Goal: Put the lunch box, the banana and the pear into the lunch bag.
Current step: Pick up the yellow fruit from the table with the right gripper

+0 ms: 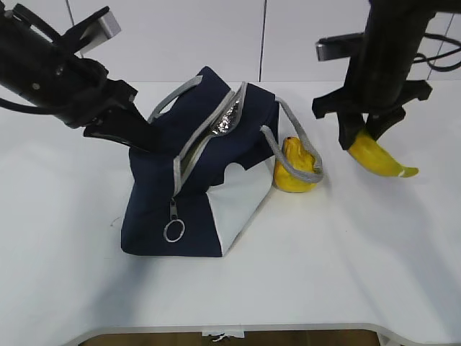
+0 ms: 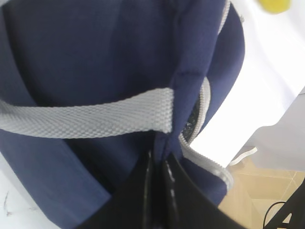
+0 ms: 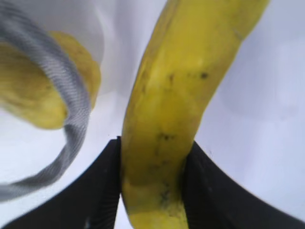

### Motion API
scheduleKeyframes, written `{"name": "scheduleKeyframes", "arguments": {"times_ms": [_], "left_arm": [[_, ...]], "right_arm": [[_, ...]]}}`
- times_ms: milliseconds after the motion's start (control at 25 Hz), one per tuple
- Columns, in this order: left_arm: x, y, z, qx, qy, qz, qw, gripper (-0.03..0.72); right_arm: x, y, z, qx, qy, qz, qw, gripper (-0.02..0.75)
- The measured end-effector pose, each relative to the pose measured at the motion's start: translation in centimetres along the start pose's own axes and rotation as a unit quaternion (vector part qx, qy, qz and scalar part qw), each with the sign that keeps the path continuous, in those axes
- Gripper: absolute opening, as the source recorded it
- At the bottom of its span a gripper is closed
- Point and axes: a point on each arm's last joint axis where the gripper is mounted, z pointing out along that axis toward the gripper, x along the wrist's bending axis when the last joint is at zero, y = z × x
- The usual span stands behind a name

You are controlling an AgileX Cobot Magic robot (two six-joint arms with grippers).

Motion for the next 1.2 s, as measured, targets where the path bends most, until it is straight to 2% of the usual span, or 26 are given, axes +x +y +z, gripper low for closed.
{"name": "scheduleKeyframes", "arguments": {"times_ms": [240, 360, 480, 600, 640, 800, 960, 1200], "left_arm": [[0.0, 0.0, 0.0, 0.000, 0.000, 0.000, 1.000, -0.006], [0.0, 0.0, 0.0, -0.002, 0.000, -0.001, 1.000, -0.006], [-0.1, 0.3, 0.0, -0.015, -0.004, -0.010, 1.000, -0.006], [-0.3, 0.5, 0.0, -0.027, -0.015, -0.022, 0.999, -0.006], [-0.3, 0.6, 0.0, -0.031, -0.019, -0.026, 0.999, -0.006], [-0.6, 0.8, 0.0, -0.045, -0.033, -0.041, 0.998, -0.006], [-0.8, 1.1, -0.1, -0.058, -0.044, -0.054, 0.996, -0.006], [-0.7, 1.3, -0.1, -0.070, -0.043, -0.060, 0.995, -0.006]], "right_arm": [[0.6, -1.9, -7.6, -0.074, 0.098, -0.010, 0.992, 0.290], [0.9, -2.6, -9.6, -0.089, 0.133, -0.007, 0.987, 0.290], [2.1, -3.2, -11.2, -0.092, 0.212, 0.004, 0.973, 0.290], [3.2, -3.3, -11.7, -0.088, 0.278, 0.006, 0.956, 0.290], [3.6, -3.2, -12.0, -0.098, 0.305, 0.005, 0.947, 0.290], [4.3, -2.0, -13.0, -0.164, 0.365, 0.021, 0.916, 0.290], [4.8, -0.8, -12.3, -0.183, 0.389, 0.043, 0.902, 0.290], [6.9, 1.1, -7.6, -0.138, 0.432, 0.052, 0.890, 0.290]]}}
